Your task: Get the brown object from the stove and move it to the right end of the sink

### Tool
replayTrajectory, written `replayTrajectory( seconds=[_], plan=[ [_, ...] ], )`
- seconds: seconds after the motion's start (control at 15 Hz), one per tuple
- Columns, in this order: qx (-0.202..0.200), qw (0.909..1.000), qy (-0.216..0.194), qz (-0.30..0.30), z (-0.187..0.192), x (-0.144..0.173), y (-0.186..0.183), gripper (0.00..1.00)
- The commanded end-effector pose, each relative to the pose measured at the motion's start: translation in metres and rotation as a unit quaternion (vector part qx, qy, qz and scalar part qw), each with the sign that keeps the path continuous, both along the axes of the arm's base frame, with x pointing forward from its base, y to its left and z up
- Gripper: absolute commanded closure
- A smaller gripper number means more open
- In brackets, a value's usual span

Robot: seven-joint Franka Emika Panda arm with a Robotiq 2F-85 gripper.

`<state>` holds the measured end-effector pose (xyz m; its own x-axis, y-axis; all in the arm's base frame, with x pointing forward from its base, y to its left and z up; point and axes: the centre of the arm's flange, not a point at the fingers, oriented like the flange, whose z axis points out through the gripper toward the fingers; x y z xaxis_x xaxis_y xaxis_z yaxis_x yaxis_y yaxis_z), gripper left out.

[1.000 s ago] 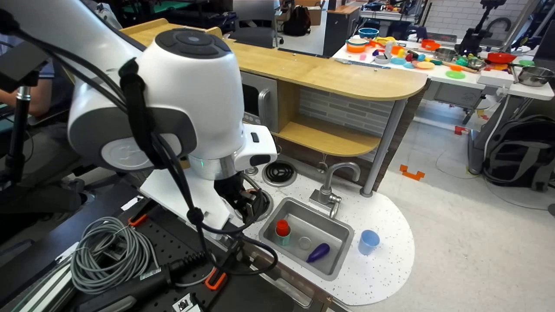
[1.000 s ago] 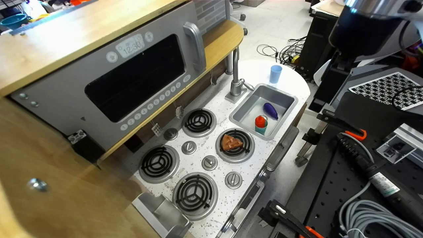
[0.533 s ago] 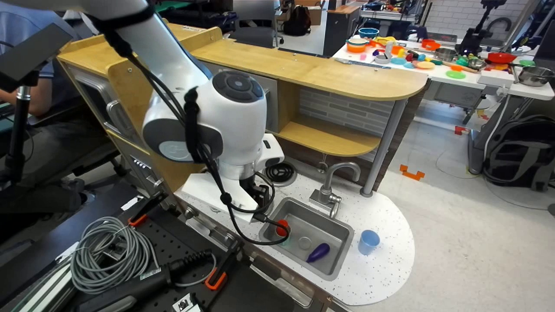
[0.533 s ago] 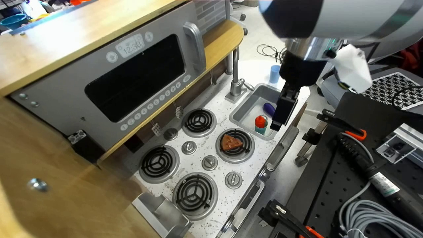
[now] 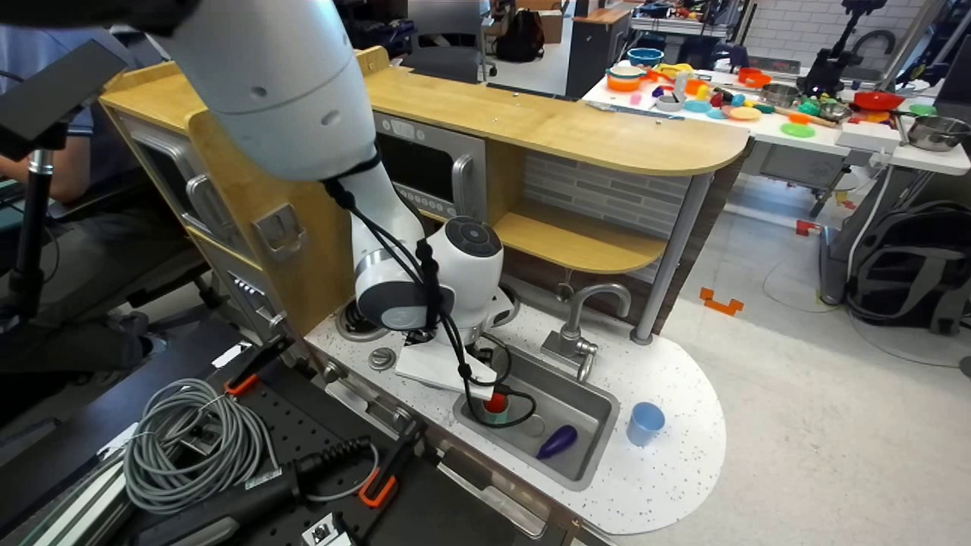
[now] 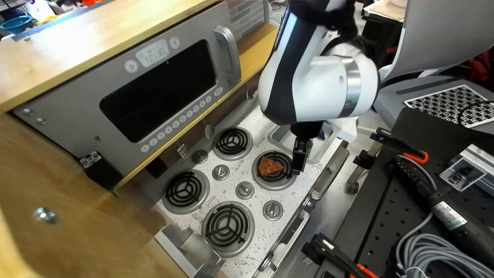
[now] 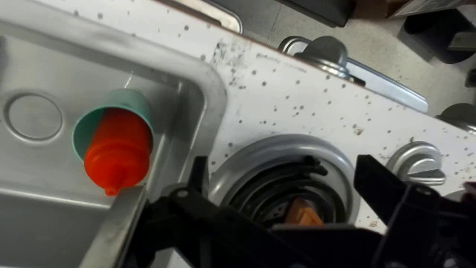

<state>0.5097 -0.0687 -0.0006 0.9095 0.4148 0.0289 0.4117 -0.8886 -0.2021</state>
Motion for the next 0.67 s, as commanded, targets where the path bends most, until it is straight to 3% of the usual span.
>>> replayTrajectory(
  seconds=[0.0,0.6],
  plan=[
    [-0.006,0.9991,-0.028,0.031,-0.03,0.039,0.008,0.0],
    [-0.008,0.9955,-0.044,0.084,-0.017,0.046,0.032,0.0]
  ],
)
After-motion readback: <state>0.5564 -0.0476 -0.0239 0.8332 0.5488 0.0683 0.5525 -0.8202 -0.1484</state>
